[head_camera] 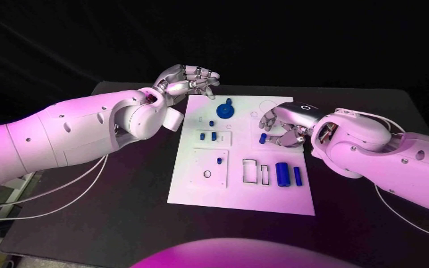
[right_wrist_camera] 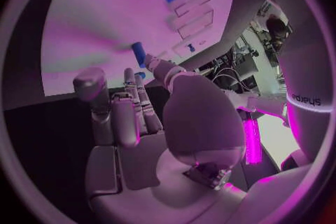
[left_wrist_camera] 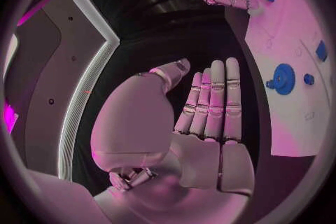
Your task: Assemble the parts on the task board
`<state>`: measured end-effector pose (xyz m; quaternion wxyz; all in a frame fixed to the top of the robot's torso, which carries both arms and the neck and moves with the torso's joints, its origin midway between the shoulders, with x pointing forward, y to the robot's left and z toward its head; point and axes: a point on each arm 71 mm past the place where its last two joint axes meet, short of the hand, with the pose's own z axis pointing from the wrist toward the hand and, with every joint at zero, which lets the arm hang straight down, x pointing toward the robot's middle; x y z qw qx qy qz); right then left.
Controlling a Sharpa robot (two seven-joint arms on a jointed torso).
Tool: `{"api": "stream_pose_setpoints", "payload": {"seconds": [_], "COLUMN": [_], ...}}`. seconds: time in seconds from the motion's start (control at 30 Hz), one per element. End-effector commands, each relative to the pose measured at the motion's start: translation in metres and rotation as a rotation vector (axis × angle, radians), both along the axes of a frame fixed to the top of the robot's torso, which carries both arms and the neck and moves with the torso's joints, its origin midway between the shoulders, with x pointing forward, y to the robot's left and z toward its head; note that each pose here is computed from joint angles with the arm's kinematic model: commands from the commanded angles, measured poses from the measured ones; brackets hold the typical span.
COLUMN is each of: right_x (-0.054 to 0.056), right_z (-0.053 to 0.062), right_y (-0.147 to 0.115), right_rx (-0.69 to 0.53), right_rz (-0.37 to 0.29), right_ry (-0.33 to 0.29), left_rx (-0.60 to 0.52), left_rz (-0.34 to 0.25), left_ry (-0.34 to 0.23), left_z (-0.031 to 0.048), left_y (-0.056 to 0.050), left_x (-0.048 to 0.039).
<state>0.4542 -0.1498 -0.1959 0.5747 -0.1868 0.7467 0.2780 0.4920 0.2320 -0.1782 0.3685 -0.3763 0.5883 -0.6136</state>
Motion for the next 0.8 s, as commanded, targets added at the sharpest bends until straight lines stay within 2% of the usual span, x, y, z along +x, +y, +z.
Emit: {"api": "stream_pose_setpoints", "payload": {"seconds": [0.03,0.3,0.8], "right_x": [0.002,0.003,0.001], "right_z": [-0.005,-0.012,-0.017], "right_y": [0.001,0.005,0.009], "right_rx": [-0.019,-0.029,-0.044], "right_rz": [-0.009,-0.004,0.009], "right_ry": [0.014,0.030,0.037], "left_rx": [-0.011,-0.011,-0.011], "left_rz": [-0.021,-0.021,-0.019], "left_ry": [-0.004,-0.005,-0.004], "left_z": [0.0011,0.0012,0.0013], "left_y": [-0.003,-0.003,-0.002], "left_x": [-0.0007,-0.0008,-0.0011]}}
